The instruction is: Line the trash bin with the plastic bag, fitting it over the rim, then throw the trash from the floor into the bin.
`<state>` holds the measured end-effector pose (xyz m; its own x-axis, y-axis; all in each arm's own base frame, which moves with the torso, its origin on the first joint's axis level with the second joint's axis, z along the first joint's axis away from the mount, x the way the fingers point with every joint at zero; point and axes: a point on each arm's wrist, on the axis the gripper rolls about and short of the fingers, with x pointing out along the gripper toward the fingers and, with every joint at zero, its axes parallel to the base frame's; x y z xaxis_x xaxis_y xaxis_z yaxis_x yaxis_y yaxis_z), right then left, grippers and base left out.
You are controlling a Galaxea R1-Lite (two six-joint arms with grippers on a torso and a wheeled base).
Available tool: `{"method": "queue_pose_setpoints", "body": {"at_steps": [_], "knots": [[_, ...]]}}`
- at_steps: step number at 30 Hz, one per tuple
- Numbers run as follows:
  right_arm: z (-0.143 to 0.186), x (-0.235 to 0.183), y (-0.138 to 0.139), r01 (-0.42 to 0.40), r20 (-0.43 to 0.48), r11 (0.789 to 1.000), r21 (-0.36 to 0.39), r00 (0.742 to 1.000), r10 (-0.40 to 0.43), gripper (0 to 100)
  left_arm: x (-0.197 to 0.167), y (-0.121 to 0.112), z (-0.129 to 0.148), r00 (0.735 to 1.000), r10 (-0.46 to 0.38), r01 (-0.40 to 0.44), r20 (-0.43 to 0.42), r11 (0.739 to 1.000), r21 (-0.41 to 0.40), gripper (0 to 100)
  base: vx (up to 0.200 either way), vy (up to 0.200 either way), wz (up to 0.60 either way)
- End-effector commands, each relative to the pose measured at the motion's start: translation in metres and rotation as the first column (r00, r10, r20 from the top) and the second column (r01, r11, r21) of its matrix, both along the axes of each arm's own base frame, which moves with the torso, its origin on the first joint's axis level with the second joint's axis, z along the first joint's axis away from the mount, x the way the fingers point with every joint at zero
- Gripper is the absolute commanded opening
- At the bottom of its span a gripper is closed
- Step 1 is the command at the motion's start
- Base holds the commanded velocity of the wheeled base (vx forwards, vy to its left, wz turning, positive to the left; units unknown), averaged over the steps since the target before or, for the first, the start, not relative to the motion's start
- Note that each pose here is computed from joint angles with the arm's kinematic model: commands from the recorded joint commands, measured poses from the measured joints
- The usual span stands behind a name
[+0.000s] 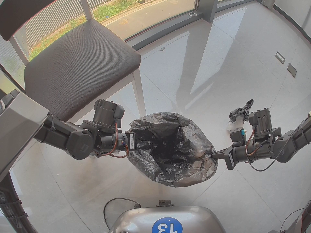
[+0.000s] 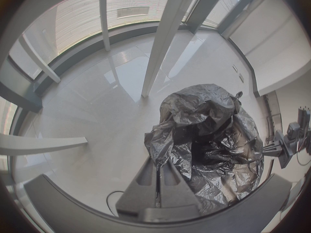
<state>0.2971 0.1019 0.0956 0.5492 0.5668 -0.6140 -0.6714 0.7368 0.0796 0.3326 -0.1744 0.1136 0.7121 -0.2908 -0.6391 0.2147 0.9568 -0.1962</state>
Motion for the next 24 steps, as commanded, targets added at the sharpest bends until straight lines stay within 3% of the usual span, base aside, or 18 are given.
{"method": "queue_pose_setpoints", "body": {"at_steps": [1, 20, 24], "knots": [[-0.012, -0.010, 0.001, -0.026, -0.035, 0.999, -0.027, 0.999, 0.025, 0, -0.004, 0.006, -0.007, 1.000, -0.019, 0.020, -0.010, 0.999, 0.050, 0, 0.000, 0.000, 0.00], [0.002, -0.002, 0.002, -0.027, 0.027, 1.000, -0.014, 0.999, 0.027, 0, 0.011, 0.000, 0.008, 0.998, -0.004, 0.001, 0.068, 0.999, 0.047, 0, 0.000, 0.000, 0.00], [0.009, -0.004, 0.002, -0.028, 0.047, 1.000, -0.008, 0.998, 0.028, 0, 0.018, 0.011, 0.006, 0.996, 0.050, -0.055, 0.074, 0.996, 0.075, 0, 0.000, 0.000, 0.00]]}}
